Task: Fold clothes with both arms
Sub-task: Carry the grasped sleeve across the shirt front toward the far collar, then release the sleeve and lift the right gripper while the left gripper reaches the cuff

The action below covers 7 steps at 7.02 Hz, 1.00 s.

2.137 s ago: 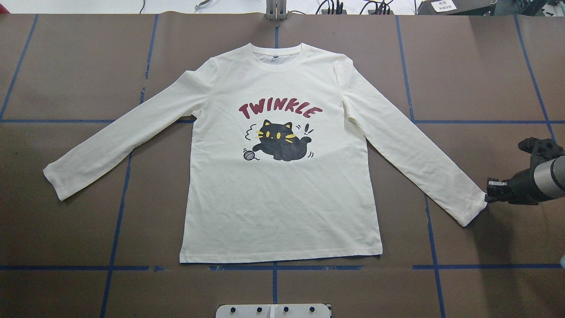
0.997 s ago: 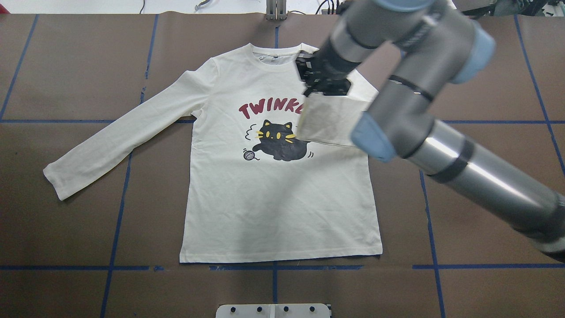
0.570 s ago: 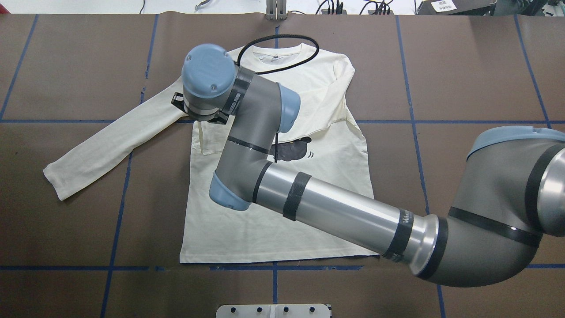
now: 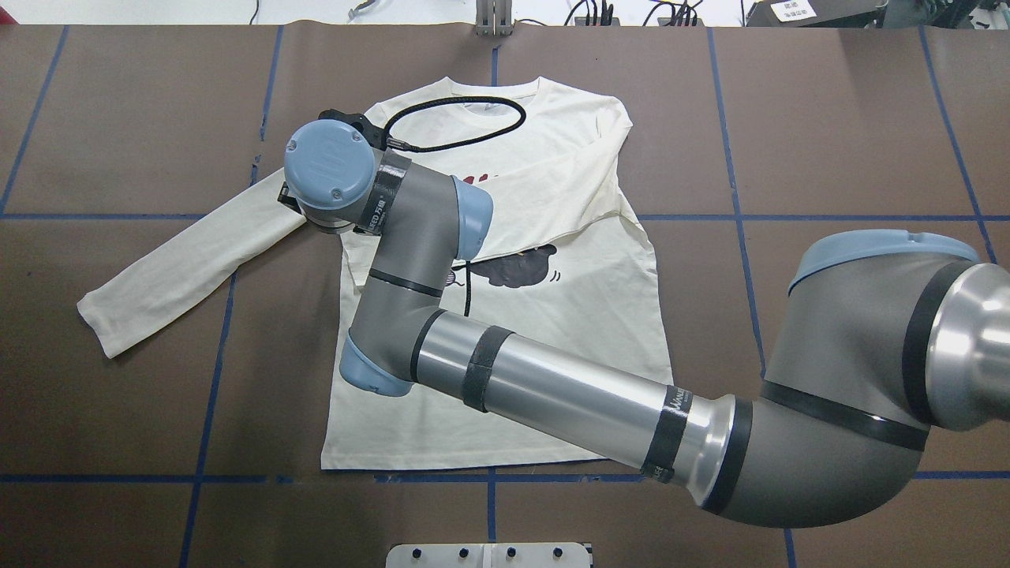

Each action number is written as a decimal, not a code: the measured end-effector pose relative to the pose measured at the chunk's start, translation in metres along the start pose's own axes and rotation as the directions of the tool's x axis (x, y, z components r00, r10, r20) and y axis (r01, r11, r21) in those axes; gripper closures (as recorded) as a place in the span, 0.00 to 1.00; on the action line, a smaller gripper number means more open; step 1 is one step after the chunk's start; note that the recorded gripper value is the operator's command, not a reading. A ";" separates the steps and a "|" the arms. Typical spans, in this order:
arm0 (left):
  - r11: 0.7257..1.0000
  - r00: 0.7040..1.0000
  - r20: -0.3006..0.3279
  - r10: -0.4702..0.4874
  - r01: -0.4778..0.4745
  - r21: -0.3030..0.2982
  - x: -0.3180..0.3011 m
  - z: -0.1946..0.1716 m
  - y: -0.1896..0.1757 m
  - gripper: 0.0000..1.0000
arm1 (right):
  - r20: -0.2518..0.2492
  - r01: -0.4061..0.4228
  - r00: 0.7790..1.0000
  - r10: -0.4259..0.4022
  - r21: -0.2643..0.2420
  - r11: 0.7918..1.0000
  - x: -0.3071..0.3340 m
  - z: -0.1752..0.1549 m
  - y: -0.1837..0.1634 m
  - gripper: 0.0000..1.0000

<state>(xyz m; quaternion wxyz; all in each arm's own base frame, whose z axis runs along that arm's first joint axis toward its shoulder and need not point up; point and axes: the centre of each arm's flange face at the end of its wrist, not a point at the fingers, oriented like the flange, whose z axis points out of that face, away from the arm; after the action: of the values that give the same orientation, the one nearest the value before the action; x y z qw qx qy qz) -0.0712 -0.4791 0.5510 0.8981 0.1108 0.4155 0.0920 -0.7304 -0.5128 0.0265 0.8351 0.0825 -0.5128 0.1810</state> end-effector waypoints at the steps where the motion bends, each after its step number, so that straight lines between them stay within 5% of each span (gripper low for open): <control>1: 1.000 0.999 -0.040 0.018 -0.018 0.003 0.009 0.004 -0.003 0.00 | 0.014 -0.020 1.000 0.020 0.017 1.000 -0.006 -0.008 -0.009 0.03; 4: 0.997 0.987 -0.149 0.053 -0.060 -0.047 0.064 0.065 -0.019 0.00 | 0.084 -0.118 0.989 0.120 -0.027 0.993 0.089 -0.058 -0.068 0.02; 7: 0.983 0.994 -0.047 -0.097 0.089 -0.158 0.111 0.183 -0.015 0.15 | 0.054 -0.175 0.982 0.180 -0.084 0.981 0.276 -0.121 -0.144 0.02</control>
<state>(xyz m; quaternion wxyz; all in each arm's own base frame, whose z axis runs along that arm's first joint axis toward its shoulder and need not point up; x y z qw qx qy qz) 0.1412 -0.4870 0.5813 0.8957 0.0184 0.4361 0.0852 -0.4616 -0.5464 0.2227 0.8020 0.0090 -0.5505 0.2316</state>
